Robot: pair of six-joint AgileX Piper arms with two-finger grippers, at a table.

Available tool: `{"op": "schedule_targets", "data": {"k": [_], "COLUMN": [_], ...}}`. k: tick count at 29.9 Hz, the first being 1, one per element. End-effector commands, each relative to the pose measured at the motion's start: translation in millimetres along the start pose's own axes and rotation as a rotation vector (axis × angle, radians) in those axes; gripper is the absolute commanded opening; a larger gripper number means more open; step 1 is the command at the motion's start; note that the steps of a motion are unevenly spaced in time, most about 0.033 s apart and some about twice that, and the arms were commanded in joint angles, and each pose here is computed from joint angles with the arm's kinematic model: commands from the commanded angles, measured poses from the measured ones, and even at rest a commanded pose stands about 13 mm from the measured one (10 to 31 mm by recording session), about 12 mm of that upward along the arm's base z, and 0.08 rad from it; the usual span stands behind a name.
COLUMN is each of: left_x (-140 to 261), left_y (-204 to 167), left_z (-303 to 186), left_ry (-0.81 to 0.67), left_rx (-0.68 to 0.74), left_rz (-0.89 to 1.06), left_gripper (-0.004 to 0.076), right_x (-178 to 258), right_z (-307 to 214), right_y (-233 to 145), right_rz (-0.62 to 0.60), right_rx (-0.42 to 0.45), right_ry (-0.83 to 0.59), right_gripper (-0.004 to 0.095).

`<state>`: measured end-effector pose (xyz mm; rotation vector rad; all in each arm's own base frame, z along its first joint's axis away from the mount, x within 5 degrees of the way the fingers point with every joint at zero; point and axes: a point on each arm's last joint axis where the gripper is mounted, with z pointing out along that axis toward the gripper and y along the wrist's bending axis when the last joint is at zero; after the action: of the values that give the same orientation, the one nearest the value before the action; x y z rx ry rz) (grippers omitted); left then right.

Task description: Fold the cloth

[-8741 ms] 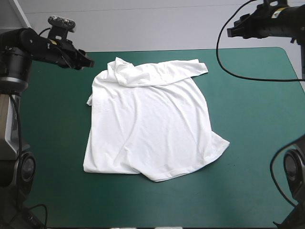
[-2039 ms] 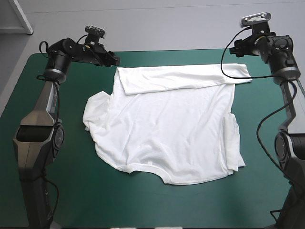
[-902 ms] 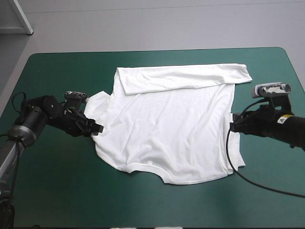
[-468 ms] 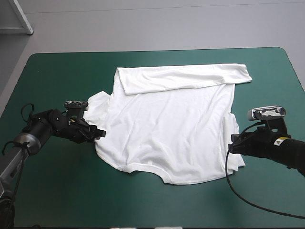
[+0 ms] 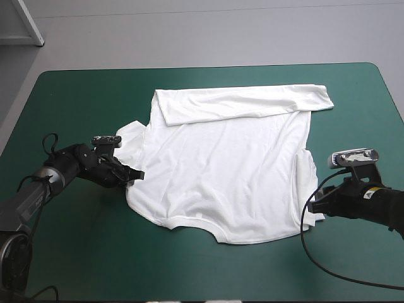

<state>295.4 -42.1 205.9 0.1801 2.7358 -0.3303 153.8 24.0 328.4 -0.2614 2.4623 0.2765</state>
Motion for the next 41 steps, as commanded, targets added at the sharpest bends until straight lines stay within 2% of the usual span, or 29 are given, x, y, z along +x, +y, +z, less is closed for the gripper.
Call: {"op": "schedule_targets", "data": {"k": [1,7,9,12,14,21,25,30,39,41], "left_x": [-10,-10,-10,-8,-8,-9,-9,-9,-9,-9], "left_y": [-2,-2,-3,-3,-3,-3,-3,-3,-3,-3], "left_z": [-8,-8,-8,-8,-8,-8,-8,-8,-8,-8], "left_ry": [-0.08,-0.086,-0.08,-0.07,-0.07,-0.073,-0.075,-0.079,-0.079,-0.079], "left_rx": [0.002,-0.001,0.001,0.004,0.004,0.002,0.002,0.0,0.0,0.0], "left_rz": [-0.009,0.017,0.029,0.042,0.042,0.047,0.047,0.047,0.047,0.047], "left_gripper": [0.0021,0.0019,0.0019,0.0019,0.0019,0.0019,0.0019,0.0019,0.0019,0.0019], "right_x": [-3,3,6,10,13,31,34,31,35,37], "right_z": [2,16,22,32,38,71,84,98,134,140], "right_y": [1,-3,-5,-8,-10,-13,-17,-20,-32,-33], "right_rz": [-0.002,0.033,0.034,0.038,0.046,0.127,0.152,0.151,0.158,0.16], "right_rx": [-0.034,-0.034,-0.021,-0.007,-0.003,-0.051,-0.052,-0.058,-0.044,-0.048], "right_ry": [0.036,0.087,0.067,0.055,0.063,0.206,0.243,0.243,0.343,0.372], "right_gripper": [0.0414,0.0434,0.0495,0.0642,0.0683,0.0675,0.0665,0.0578,0.0578,0.055]}}
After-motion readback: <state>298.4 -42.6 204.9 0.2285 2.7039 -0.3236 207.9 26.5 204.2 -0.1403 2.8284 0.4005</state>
